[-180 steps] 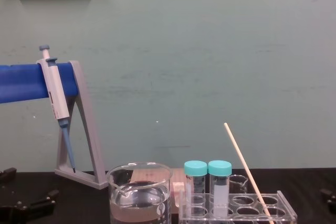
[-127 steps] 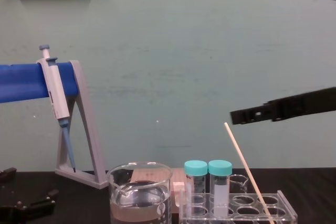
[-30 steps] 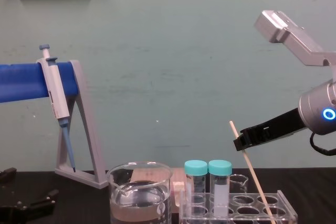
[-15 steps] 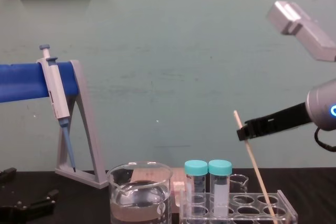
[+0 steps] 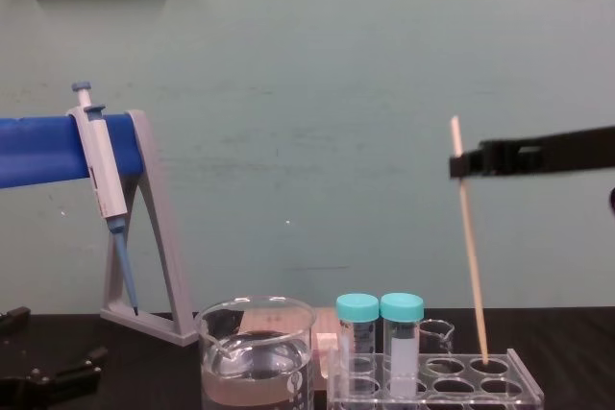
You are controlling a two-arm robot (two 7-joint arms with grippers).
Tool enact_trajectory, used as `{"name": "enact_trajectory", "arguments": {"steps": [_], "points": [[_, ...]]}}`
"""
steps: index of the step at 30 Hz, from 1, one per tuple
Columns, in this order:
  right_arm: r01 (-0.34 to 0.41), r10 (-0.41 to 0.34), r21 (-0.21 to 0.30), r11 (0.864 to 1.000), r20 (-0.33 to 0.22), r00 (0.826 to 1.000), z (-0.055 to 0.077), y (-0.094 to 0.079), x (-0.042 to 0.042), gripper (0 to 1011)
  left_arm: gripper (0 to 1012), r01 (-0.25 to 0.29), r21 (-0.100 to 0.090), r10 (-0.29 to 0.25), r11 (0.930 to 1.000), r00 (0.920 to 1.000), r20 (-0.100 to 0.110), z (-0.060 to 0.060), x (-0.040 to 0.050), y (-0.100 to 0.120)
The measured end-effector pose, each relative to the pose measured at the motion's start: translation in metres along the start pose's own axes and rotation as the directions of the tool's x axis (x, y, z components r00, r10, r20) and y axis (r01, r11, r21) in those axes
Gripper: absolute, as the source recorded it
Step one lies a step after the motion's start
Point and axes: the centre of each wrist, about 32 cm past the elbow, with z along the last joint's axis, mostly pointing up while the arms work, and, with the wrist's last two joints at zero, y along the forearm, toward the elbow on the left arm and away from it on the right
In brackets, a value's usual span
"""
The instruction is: Hold the thermometer with one hand and immerse one end into the beaker, then reinsert it into the test tube rack.
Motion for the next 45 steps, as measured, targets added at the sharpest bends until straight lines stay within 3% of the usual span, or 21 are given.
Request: {"name": "enact_trajectory", "arguments": {"steps": [6, 13, 21, 25, 29, 38, 45], "points": [[-0.037, 0.035, 0.1, 0.994, 0.023, 0.999, 0.003, -0.019, 0.004, 46, 1004, 0.0, 0.0, 0.0, 1.0, 1.0, 0.0, 0.0, 0.0, 0.0], [-0.108, 0.09, 0.216, 0.97, 0.091, 0.992, 0.012, -0.031, 0.0096, 46, 1004, 0.0, 0.0, 0.0, 1.0, 1.0, 0.0, 0.0, 0.0, 0.0], [-0.158, 0.132, 0.252, 0.955, 0.119, 0.984, 0.032, -0.025, 0.0109, 46, 1004, 0.0, 0.0, 0.0, 1.0, 1.0, 0.0, 0.0, 0.0, 0.0], [-0.186, 0.162, 0.261, 0.947, 0.113, 0.98, 0.046, -0.016, 0.0058, 46, 1004, 0.0, 0.0, 0.0, 1.0, 1.0, 0.0, 0.0, 0.0, 0.0], [-0.239, 0.22, 0.261, 0.935, 0.102, 0.97, 0.057, -0.006, -0.005, 46, 1004, 0.0, 0.0, 0.0, 1.0, 1.0, 0.0, 0.0, 0.0, 0.0], [-0.341, 0.327, 0.242, 0.908, 0.099, 0.94, 0.061, 0.01, -0.0273, 46, 1004, 0.0, 0.0, 0.0, 1.0, 1.0, 0.0, 0.0, 0.0, 0.0], [-0.388, 0.373, 0.216, 0.896, 0.109, 0.921, 0.061, 0.026, -0.0392, 46, 1004, 0.0, 0.0, 0.0, 1.0, 1.0, 0.0, 0.0, 0.0, 0.0]]}}
